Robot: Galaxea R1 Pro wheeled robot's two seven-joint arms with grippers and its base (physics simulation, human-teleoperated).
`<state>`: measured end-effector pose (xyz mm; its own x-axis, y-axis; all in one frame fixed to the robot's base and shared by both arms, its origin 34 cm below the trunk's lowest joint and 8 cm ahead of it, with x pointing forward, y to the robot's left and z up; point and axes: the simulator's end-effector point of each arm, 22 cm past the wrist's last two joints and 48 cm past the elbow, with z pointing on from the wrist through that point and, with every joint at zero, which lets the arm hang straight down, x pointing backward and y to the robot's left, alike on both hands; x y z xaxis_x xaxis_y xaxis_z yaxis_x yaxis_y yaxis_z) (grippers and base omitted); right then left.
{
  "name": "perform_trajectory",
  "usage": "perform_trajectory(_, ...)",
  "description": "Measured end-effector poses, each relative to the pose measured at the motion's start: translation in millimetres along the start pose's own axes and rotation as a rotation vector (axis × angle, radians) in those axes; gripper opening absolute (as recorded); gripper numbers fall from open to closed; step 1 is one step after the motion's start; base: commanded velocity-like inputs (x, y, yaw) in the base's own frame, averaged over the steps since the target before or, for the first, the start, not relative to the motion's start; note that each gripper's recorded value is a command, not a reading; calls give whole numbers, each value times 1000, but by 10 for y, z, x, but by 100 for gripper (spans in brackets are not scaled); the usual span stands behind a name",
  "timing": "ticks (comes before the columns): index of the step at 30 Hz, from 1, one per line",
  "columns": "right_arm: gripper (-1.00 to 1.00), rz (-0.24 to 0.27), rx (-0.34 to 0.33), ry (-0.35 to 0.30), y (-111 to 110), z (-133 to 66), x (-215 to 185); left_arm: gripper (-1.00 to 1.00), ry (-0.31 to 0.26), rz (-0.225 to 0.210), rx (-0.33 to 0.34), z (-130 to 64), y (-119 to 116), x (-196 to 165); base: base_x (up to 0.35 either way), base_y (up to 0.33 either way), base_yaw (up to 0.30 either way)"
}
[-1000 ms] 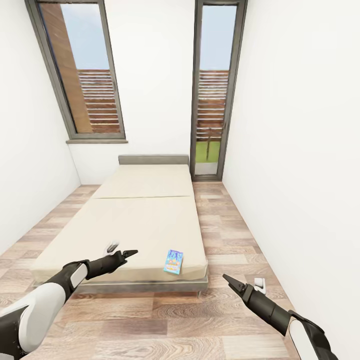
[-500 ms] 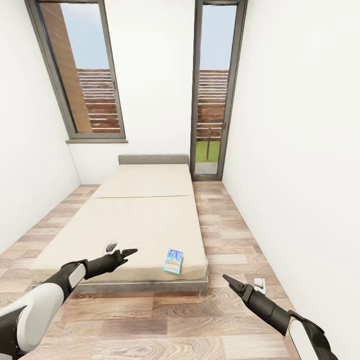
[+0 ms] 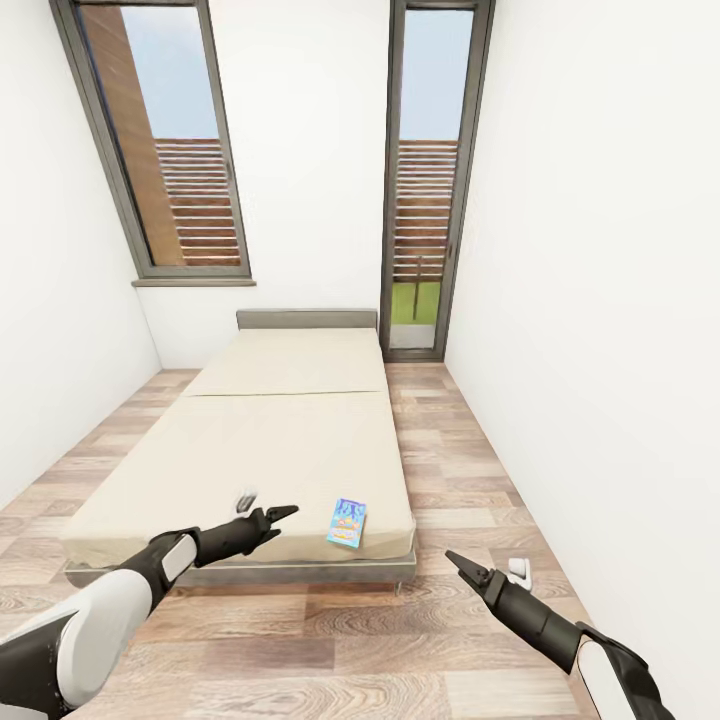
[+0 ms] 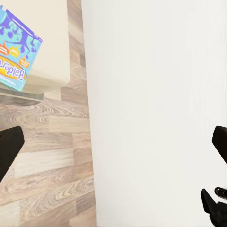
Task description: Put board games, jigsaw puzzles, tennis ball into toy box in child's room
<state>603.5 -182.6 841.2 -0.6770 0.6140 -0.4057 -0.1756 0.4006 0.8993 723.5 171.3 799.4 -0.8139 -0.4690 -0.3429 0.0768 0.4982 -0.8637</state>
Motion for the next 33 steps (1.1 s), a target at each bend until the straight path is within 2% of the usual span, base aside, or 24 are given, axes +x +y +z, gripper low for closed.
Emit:
perform_trajectory(9, 100, 3, 1, 1, -93, 18, 46, 100, -7, -43, 37, 157, -24, 146, 0, 0, 0)
perform_trajectory(16, 100, 3, 1, 0, -193, 37, 91, 100, -32, -67, 48, 177, 69, 137, 0, 0, 0)
perform_trajectory(33, 100, 3, 9, 0, -461, 77, 211, 100, -42, -77, -2, 260, 439, 223, 0, 0, 0)
